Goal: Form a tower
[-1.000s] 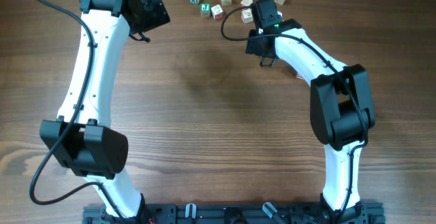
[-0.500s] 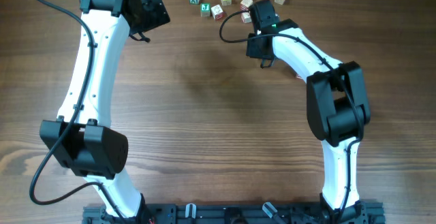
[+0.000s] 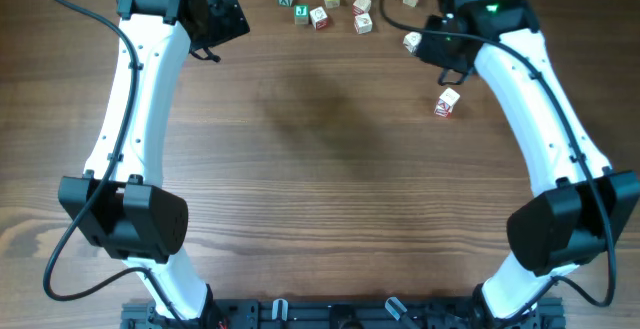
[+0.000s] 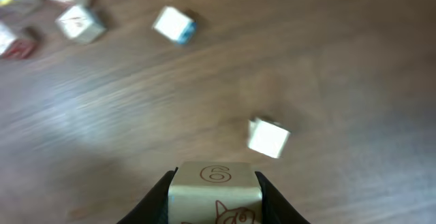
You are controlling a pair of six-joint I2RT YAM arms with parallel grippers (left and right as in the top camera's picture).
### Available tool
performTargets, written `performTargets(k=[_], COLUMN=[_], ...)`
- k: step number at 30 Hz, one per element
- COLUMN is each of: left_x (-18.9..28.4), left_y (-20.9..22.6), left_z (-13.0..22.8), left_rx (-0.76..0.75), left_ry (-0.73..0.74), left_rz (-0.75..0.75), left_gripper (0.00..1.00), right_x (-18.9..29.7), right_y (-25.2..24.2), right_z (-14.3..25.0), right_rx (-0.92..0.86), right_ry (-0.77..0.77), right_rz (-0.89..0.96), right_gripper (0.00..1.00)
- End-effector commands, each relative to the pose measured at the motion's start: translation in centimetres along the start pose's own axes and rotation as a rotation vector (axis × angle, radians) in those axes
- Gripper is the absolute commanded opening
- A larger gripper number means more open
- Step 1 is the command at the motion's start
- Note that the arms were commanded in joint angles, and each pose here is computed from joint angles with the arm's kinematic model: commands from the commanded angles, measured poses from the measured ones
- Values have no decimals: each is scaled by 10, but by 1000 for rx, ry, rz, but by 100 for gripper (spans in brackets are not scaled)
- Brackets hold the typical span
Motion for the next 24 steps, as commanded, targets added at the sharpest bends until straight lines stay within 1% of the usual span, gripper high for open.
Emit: performTargets(k=[1, 4, 7, 10, 15, 16, 17, 18, 24], left_x=[10, 10, 10, 10, 10, 10, 10, 10, 10], left_y=[2, 2, 2, 2, 2, 2, 2, 2, 2], left_z=[0, 0, 0, 0, 0, 0, 0, 0, 0], left_rx=[8, 8, 8, 8, 8, 8, 8, 8, 8], left_ry=[-18, -19, -19, -19, -19, -19, -19, -19, -18], left_rz=[13, 14, 13, 14, 13, 14, 13, 13, 13], left_gripper=[100, 100, 100, 100, 100, 100, 100, 100, 100], right_x=[-23, -39, -62, -78, -88, -90, -94, -97, -106], right_y=[-24, -36, -36, -39, -38, -37, -36, -36, -36], right_z=[0, 6, 18, 29, 32, 32, 32, 32, 34], right_rx=[-124, -203, -208, -235, -262, -262, -262, -262, -267], right_ry=[51, 88, 116, 132, 138, 138, 137, 141, 153], right_rz=[67, 90, 66, 57, 46, 46, 46, 48, 65], right_gripper=[28, 29, 33, 33, 34, 34, 38, 39, 38])
Point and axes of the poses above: each gripper's point midway between its finger pads, its own x axis back along the fingers, its own y axis along the line the jaws close on, z = x × y, the point moved 9 cm from there along x, back along the fingers, and after that the axes turned 4 degrees about -x, right-handed, at the moved point
